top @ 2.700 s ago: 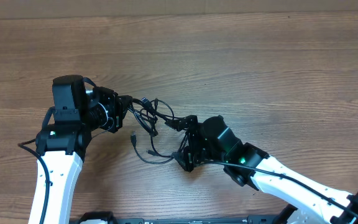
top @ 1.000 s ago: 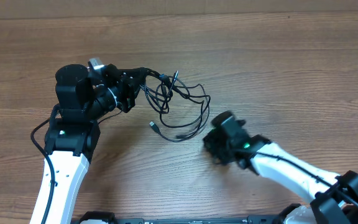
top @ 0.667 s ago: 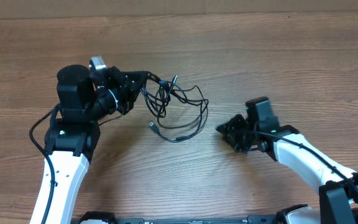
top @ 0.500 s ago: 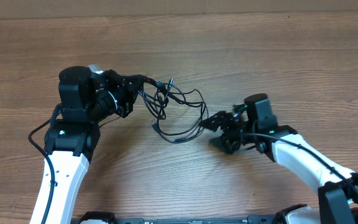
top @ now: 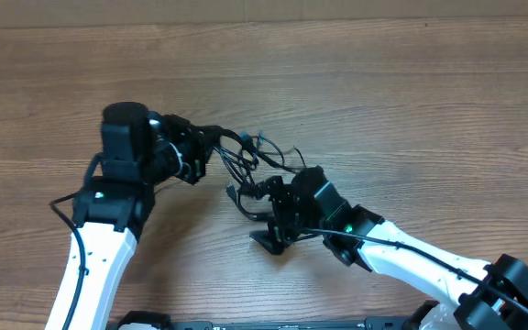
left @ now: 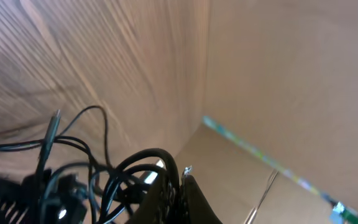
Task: Untangle cables
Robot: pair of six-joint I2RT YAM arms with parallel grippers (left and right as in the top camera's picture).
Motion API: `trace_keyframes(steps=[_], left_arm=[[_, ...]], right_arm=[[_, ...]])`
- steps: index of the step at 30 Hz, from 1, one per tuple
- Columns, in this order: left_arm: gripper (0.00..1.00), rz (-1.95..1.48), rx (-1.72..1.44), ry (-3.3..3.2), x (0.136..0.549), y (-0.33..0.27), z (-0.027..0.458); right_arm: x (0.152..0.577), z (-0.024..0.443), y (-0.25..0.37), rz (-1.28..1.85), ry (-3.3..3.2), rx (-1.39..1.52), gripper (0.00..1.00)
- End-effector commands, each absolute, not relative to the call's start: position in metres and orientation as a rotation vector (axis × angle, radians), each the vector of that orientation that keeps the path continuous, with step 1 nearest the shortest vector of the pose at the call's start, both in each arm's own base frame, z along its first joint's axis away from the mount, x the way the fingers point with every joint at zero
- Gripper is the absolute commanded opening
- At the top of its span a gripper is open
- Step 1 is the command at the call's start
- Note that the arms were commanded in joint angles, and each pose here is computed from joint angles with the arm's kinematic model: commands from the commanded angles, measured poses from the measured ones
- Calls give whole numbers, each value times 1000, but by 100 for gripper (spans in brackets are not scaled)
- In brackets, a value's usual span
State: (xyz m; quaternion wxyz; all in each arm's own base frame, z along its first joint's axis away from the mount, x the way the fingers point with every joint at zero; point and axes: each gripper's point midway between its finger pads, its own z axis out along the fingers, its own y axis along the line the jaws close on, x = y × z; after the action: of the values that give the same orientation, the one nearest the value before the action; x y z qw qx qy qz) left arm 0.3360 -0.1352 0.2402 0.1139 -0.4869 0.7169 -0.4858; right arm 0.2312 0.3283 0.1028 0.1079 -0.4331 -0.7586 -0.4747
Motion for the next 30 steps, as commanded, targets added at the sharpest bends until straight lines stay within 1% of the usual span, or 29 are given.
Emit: trace_keyframes(steps=[1,2,3,4,5,6,7,9,11,12,15,18,22,28,30], left_arm=[[4,-1519,-1424,2101,327,-154,260],[4,-1523,-1444,2089,327,-156,261],[4,-1522,-1444,2072,329,-156,263],[4,-1525,-1429,2057,332,-157,265],[4,-1535,-1412,2044,334,-157,269],[4,-1561,-1374,2018,338,-158,277],[4,-1573,-1355,2005,340,-158,281],[4,-1586,-1245,1980,345,-159,293],[4,-1552,-991,1968,350,-161,309],[4,-1532,-838,1955,352,-163,320],[4,-1503,-558,1936,349,-168,336],[4,-1460,-361,1950,343,-169,338],[4,-1378,-232,1998,338,-166,325],[4,-1192,-214,2140,333,-154,284],[4,-1124,-221,2179,332,-148,273]], right_arm=[[258,114,325,-1496,-2125,-1500,79],[258,118,328,-1520,-2117,-1476,65],[258,122,331,-1540,-2119,-1443,49],[256,125,333,-1561,-2141,-1393,36],[255,126,334,-1569,-2166,-1365,26],[253,124,334,-1585,-2264,-1275,9],[252,121,332,-1581,-2322,-1230,4],[248,105,325,-1520,-2497,-1125,4],[247,83,307,-1386,-2622,-1142,4],[247,68,291,-1275,-2673,-1195,4],[247,35,239,-958,-2717,-1400,4],[252,20,194,-783,-2732,-1492,4],[272,24,168,-847,-2802,-1370,4],[300,43,146,-1073,-2857,-1216,4],[306,47,136,-1101,-2883,-1191,4]])
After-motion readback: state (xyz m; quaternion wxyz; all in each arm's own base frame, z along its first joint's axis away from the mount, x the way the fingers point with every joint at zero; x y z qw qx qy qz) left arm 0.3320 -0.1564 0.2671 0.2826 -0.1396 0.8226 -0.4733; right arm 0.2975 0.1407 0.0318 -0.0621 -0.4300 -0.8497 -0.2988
